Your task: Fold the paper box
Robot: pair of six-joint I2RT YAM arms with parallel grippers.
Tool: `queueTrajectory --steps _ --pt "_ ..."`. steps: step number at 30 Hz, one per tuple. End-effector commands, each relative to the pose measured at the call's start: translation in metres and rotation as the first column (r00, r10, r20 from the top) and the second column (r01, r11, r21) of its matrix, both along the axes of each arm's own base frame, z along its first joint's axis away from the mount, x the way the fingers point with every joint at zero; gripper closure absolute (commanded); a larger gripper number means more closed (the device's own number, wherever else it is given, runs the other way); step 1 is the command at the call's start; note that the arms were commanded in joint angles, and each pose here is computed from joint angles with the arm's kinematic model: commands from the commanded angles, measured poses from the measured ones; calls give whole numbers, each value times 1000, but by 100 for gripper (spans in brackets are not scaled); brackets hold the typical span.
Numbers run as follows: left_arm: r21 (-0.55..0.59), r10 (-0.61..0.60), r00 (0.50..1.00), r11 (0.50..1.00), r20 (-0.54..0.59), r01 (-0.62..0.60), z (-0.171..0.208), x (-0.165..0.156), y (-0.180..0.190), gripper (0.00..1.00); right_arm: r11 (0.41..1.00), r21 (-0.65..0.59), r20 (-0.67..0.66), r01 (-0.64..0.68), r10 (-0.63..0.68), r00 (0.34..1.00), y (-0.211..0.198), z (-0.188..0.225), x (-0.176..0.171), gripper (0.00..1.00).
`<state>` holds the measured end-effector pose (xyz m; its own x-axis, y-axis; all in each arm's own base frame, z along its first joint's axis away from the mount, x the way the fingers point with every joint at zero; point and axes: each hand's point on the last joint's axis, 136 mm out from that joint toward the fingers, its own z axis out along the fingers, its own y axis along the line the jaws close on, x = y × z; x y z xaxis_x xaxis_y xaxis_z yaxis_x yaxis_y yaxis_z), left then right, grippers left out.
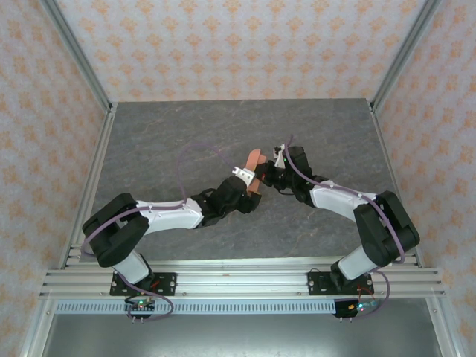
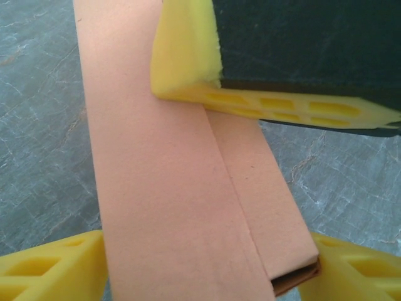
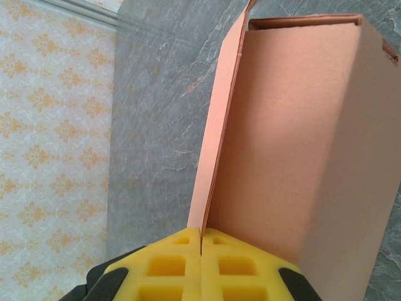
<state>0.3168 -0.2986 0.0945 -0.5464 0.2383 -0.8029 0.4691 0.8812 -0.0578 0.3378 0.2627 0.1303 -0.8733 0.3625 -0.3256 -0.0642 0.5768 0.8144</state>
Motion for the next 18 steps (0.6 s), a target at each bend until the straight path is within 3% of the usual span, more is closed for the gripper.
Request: queueTrajectory --steps 1,9,18 --pt "-14 21 999 1000 50 -20 12 11 -3 31 997 -79 -47 13 -17 999 -7 -23 -4 100" --pt "15 44 998 999 43 -45 5 10 5 45 995 -98 -23 26 -28 999 -11 -12 -2 99" --pt "80 52 997 995 58 -57 5 6 21 56 991 -127 32 49 -45 998 -23 9 -3 81"
